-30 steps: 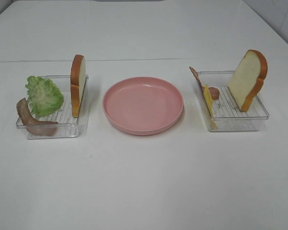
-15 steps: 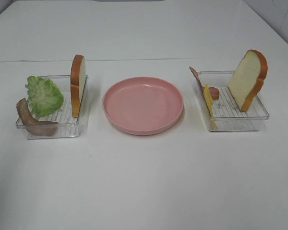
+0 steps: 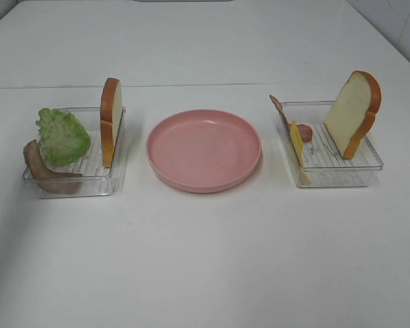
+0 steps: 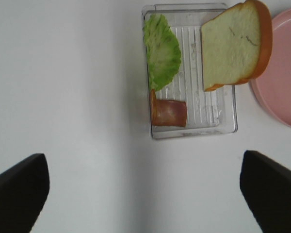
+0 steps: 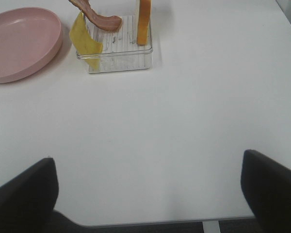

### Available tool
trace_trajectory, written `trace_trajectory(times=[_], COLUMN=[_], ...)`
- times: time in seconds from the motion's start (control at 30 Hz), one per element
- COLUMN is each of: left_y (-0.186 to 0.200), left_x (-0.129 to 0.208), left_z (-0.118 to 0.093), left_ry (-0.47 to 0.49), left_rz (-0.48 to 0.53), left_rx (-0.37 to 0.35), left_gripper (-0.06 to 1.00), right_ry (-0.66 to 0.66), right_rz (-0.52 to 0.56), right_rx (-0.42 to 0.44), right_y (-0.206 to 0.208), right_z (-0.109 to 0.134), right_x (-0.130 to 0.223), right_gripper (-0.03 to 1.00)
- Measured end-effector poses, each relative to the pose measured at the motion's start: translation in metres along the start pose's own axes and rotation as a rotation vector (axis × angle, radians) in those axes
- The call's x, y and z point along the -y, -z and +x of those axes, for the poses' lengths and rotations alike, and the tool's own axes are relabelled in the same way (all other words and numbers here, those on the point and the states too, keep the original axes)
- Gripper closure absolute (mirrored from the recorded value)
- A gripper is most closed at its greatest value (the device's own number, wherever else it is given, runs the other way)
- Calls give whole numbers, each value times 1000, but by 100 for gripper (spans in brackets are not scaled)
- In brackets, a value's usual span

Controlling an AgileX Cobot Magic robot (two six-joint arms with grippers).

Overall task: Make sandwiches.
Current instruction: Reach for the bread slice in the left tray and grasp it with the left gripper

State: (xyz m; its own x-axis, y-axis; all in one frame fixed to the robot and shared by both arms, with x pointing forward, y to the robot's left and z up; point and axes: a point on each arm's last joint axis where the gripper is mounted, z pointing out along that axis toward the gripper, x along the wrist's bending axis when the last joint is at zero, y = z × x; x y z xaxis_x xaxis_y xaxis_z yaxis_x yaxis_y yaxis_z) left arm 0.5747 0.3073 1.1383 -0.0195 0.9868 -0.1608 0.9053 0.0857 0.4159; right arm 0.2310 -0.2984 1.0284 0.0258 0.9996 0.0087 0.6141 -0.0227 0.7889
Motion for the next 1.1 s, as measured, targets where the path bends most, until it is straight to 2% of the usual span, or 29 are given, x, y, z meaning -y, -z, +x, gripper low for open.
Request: trace_trajectory(times=[0.1,0.17,0.27,0.33,0.37,0.43,0.47,0.53,0.57,0.6,0.7,0.8,0.87,1.1], left_y=[-4,-22,-27,-45,-45,-75,-75,-96,-96,-109,-129,-134,-152,-173], left_x=[-6,-25,-29,-40,-40,-45,-45,-45,-45,-44,-40,-38,-35,-36], left_z=[-2,-21,-28,-51,-51,-81,-81,-98,-98,-107,-118,-120,-126,-131], left_ry=[-8,-62,-79,-124,-124,-171,-171,-188,-188,-202,-232,-238,-256,-259], left_rz=[-1,4,7,18,18,60,60,94,94,115,150,158,187,208], left_rx=[4,28,36,60,60,84,84,88,88,80,47,35,-10,-22], left_gripper=[-5,-5,-5,-5,-5,-5,-5,-5,-5,-5,-5,-5,-5,-5], right_ry=[0,0,0,0,0,0,0,0,0,0,0,0,0,0], right_rz=[0,0,0,0,0,0,0,0,0,0,0,0,0,0], right_rx=[0,0,0,0,0,0,0,0,0,0,0,0,0,0], right_y=[0,0,0,0,0,0,0,0,0,0,0,0,0,0], right_z=[0,0,0,0,0,0,0,0,0,0,0,0,0,0], right_x=[0,0,0,0,0,0,0,0,0,0,0,0,0,0], right_gripper=[-2,-2,-2,-2,-2,-2,-2,-2,-2,-2,-2,-2,-2,-2])
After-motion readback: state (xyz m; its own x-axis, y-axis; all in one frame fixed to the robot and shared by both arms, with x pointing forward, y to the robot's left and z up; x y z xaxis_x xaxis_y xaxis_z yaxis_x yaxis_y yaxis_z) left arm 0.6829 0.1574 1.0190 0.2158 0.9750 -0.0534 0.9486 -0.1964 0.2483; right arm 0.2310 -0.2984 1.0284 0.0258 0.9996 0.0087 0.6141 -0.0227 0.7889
